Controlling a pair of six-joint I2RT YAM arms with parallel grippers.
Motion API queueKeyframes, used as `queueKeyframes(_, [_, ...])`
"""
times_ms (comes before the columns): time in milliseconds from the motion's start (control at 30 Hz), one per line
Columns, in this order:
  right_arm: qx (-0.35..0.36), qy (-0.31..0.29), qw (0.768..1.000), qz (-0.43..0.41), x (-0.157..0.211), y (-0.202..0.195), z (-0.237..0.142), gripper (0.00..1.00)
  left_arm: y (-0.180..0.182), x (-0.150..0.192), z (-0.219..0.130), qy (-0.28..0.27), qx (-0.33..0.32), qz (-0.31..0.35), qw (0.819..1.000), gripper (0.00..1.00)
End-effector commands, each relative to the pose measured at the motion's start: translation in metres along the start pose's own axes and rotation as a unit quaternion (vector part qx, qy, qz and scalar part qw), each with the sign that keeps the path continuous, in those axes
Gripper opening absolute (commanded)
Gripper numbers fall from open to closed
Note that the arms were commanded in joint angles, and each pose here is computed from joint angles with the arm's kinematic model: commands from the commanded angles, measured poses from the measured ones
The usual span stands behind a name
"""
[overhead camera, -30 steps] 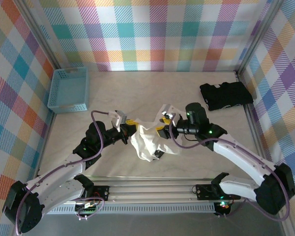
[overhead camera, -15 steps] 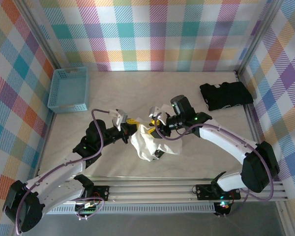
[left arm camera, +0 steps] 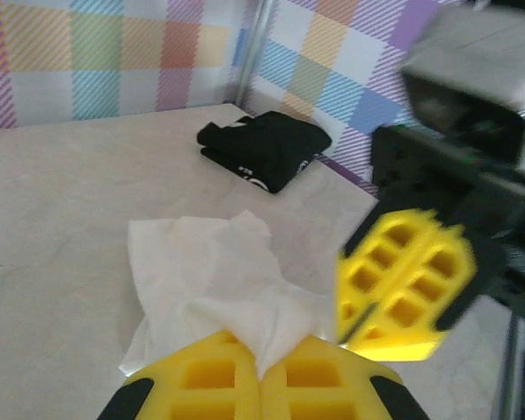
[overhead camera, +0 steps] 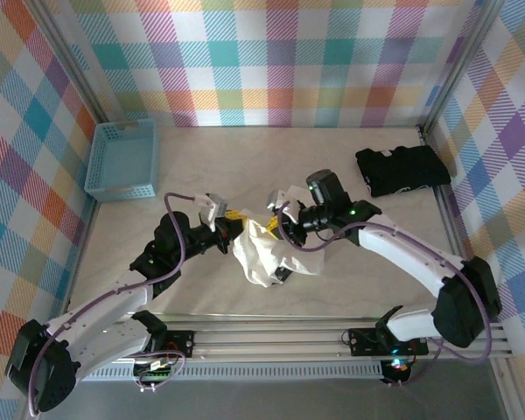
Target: Fold the inside-out t-shirt
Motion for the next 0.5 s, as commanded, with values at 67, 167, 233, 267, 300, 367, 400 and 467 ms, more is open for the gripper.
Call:
queueKeyframes(67, [0.011, -0.114, 0.993, -0.005, -0.049, 0.013, -0.051, 0.0, 0.016, -0.011, 0.003, -0.011, -0.05, -0.02, 0.998, 0.0])
queueKeyframes(167, [0.018, -0.125, 0.992, 0.018, -0.051, 0.009, -0.057, 0.0, 0.013, -0.009, 0.005, -0.005, -0.039, -0.022, 0.999, 0.0])
queueKeyframes(233, [0.023, -0.127, 0.991, 0.036, -0.05, 0.004, -0.058, 0.0, 0.014, -0.008, 0.006, -0.001, -0.041, -0.022, 0.999, 0.0])
queueKeyframes(267, [0.028, -0.13, 0.99, 0.045, -0.05, 0.001, -0.059, 0.0, 0.013, -0.008, 0.006, 0.001, -0.041, -0.021, 0.999, 0.0])
queueKeyframes(300, [0.032, -0.133, 0.989, 0.055, -0.049, -0.002, -0.06, 0.0, 0.014, -0.007, 0.006, 0.004, -0.043, -0.021, 0.999, 0.0])
queueKeyframes(367, [0.038, -0.133, 0.988, 0.07, -0.05, -0.006, -0.059, 0.0, 0.015, -0.006, 0.007, 0.011, -0.047, -0.022, 0.999, 0.0])
queueKeyframes(400, [0.041, -0.132, 0.987, 0.08, -0.05, -0.009, -0.058, 0.0, 0.016, -0.005, 0.008, 0.016, -0.049, -0.023, 0.998, 0.0])
queueKeyframes(467, [0.04, -0.131, 0.985, 0.106, -0.05, -0.013, -0.056, 0.0, 0.019, -0.002, 0.01, 0.028, -0.058, -0.025, 0.998, 0.02])
Point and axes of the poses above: each hand's point on the last joint's axis, 136 mm out from that joint toward the fingers, its own z axis out along the fingers, its own y axis along the line the jaws close on, x = y × z, the point moved 2 cm from there along -z, back along the fingers, and after that the axes turned 6 degrees about -z, right-handed, at the moved point
